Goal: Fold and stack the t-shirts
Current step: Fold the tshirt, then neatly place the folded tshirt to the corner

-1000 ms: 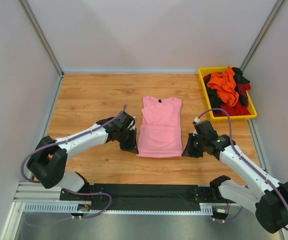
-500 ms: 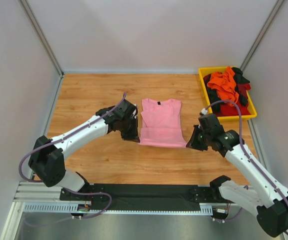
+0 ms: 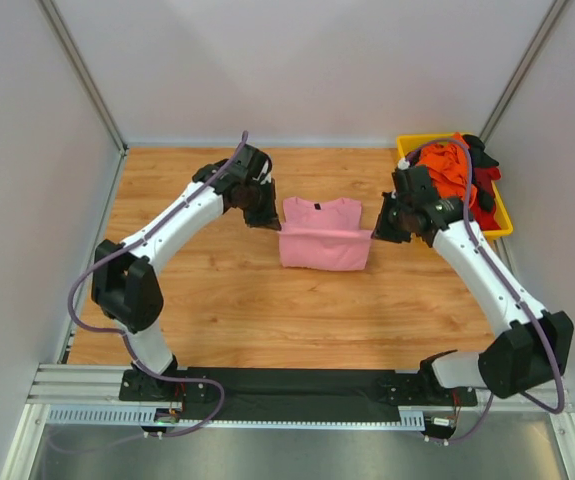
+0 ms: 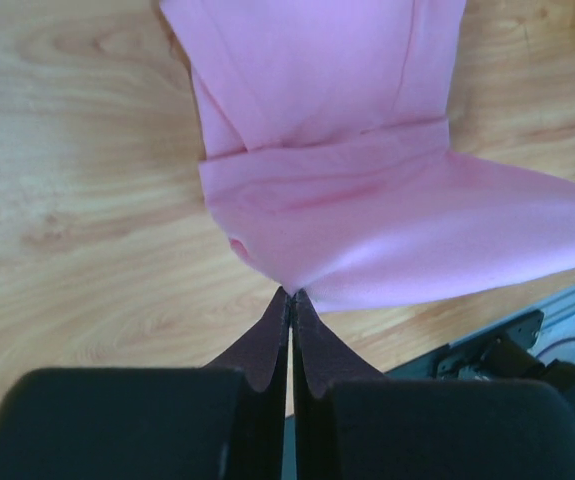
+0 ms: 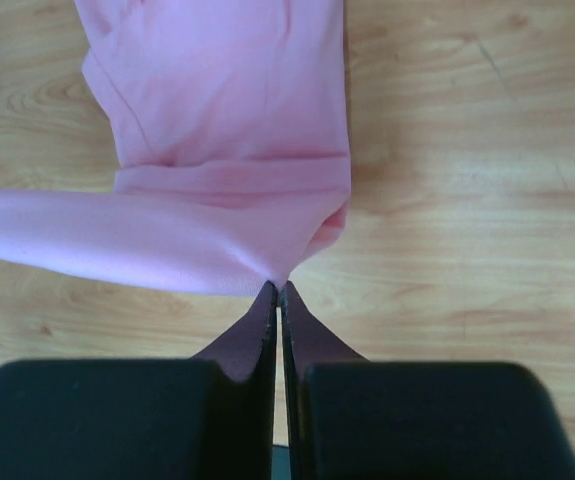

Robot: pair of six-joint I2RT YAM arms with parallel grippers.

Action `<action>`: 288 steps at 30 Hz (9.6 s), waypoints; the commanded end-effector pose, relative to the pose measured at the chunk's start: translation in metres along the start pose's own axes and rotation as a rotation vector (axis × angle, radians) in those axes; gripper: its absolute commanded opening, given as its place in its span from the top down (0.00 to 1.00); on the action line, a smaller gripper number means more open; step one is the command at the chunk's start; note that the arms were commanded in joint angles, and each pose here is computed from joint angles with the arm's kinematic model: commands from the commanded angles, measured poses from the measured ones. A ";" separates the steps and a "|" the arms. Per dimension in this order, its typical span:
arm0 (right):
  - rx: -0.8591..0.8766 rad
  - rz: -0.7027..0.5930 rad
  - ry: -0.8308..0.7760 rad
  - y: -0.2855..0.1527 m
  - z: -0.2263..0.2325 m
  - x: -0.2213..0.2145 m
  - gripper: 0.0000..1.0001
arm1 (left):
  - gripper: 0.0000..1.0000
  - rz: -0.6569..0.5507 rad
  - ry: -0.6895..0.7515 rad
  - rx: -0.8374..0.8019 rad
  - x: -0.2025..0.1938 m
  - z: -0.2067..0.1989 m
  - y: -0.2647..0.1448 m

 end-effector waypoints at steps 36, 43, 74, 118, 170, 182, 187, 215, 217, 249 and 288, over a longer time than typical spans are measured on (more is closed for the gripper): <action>0.076 -0.100 -0.042 0.170 0.008 0.171 0.95 | 0.88 -0.215 0.032 -0.307 0.191 0.022 0.137; 0.000 -0.094 -0.059 0.150 -0.004 0.172 0.55 | 0.60 -0.286 0.047 -0.113 0.198 0.058 0.096; 0.160 0.191 -0.112 0.191 -0.020 0.070 0.54 | 0.85 0.069 0.064 -0.018 0.027 0.081 0.144; 0.426 0.209 -0.082 0.146 0.008 0.042 0.52 | 0.45 -0.223 0.290 -0.436 0.190 0.038 0.198; 0.433 0.302 -0.138 0.169 -0.016 0.003 0.52 | 0.52 -0.021 0.202 -0.369 0.049 0.061 0.126; 0.430 0.343 -0.156 0.186 -0.022 -0.003 0.57 | 0.47 0.017 0.229 -0.276 0.034 0.079 0.138; 0.441 0.339 -0.161 0.188 -0.021 -0.003 0.60 | 0.46 0.027 0.229 -0.299 0.030 0.079 0.144; 0.439 0.315 -0.149 0.178 -0.028 0.002 1.00 | 1.00 0.053 0.218 -0.105 0.034 0.101 0.139; 0.434 0.320 -0.140 0.178 -0.029 0.000 1.00 | 1.00 0.046 0.214 -0.083 0.034 0.103 0.136; 0.423 0.167 -0.080 0.096 -0.001 0.020 0.37 | 0.44 0.012 0.247 -0.226 0.097 0.071 0.123; 0.459 0.090 -0.109 0.076 0.010 0.034 0.37 | 1.00 -0.040 0.063 0.153 0.155 0.245 0.080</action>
Point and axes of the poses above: each gripper's point midway between its finger pads, its own y axis out along the fingers, its own z axis along the line the jaws close on, x = y × z, the point moved 2 cm from there along -y, back along the fingers
